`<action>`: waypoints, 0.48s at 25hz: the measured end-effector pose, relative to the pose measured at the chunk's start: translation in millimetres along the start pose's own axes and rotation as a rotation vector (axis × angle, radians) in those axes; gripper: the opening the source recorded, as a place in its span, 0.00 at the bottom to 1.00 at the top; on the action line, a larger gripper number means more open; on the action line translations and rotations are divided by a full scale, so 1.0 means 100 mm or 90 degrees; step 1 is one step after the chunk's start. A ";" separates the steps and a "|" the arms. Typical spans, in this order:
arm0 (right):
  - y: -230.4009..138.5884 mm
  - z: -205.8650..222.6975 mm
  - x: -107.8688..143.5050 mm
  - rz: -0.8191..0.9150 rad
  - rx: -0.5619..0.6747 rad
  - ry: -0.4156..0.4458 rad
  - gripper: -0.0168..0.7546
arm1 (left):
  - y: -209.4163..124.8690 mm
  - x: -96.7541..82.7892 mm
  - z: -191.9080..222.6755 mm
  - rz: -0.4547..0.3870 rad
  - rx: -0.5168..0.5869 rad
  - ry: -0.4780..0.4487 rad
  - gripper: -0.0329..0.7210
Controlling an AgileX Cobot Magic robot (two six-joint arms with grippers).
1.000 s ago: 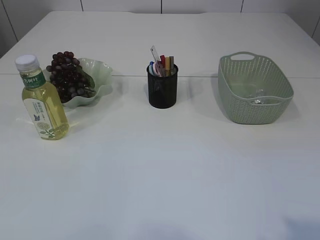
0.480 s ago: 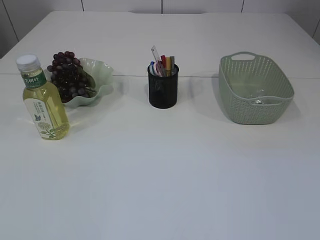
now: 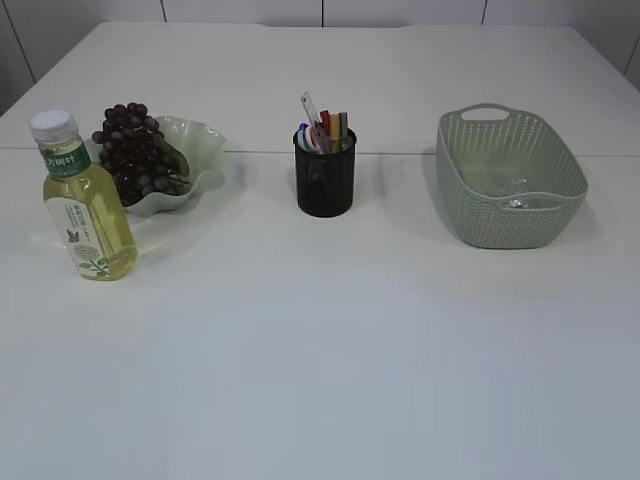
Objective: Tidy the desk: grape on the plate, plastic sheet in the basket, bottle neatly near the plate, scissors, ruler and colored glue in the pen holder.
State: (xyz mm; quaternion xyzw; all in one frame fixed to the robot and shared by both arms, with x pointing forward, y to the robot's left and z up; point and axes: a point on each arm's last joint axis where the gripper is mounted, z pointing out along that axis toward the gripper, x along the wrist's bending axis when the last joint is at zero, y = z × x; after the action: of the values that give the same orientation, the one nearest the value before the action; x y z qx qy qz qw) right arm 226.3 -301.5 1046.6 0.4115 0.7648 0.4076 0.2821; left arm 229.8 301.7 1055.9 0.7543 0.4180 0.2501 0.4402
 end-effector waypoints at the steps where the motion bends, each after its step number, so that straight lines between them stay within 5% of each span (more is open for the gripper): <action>1: 0.00 0.00 -0.01 0.002 0.001 -0.004 0.65 | 0.00 0.01 0.00 -0.005 0.001 0.006 0.62; 12: 0.00 0.00 -0.02 0.007 0.002 -0.012 0.65 | 0.00 0.03 0.00 -0.029 0.000 0.020 0.62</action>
State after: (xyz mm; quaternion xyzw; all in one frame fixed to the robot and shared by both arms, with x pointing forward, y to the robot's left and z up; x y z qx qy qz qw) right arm 227.1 -303.0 1046.6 0.4198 0.7604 0.4041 0.2867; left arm 231.4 303.8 1055.5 0.7406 0.4421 0.2514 0.4392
